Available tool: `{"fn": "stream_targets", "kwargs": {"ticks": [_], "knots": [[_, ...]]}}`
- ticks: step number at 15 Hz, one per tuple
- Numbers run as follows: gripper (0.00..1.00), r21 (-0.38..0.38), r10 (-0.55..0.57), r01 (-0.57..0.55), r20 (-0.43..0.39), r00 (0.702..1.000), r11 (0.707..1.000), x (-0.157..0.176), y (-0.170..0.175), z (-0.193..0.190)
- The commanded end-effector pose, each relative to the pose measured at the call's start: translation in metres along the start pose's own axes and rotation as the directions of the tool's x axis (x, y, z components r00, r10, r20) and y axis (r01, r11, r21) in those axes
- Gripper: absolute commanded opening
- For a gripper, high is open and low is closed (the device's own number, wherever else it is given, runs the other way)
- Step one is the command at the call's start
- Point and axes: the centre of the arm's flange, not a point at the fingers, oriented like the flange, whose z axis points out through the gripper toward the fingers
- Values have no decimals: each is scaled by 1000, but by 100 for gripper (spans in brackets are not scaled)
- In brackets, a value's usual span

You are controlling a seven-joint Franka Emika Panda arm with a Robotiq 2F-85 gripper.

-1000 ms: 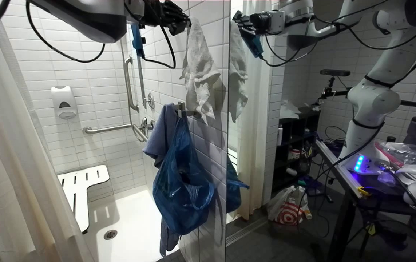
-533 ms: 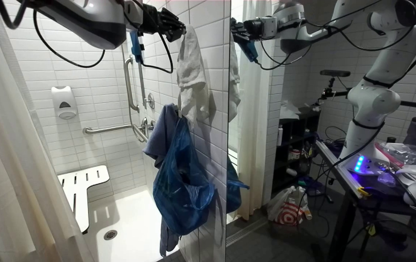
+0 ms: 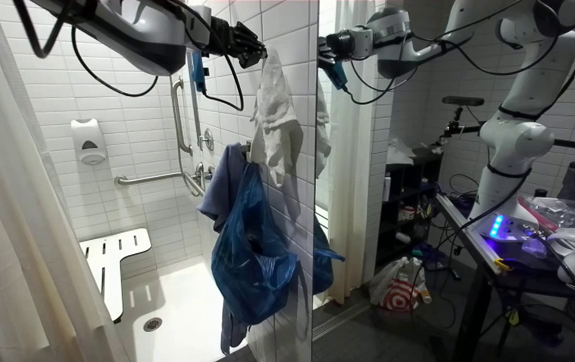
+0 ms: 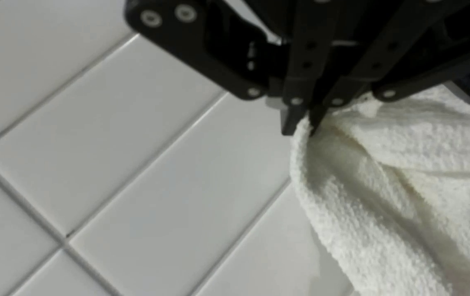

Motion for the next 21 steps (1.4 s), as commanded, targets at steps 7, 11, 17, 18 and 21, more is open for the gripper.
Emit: {"fn": "stream_targets", "kwargs": {"ticks": [7,11,17,18,21], "knots": [[1,-17,53,-52,42,998,998,29,-42,12],[1,-39,95,-92,69,993,995,47,-56,15],[1,-123,137,-116,179,974,986,74,-68,27],[1,-138,138,-115,175,975,984,78,-69,26],[1,-174,139,-114,136,981,978,85,-74,30]]}}
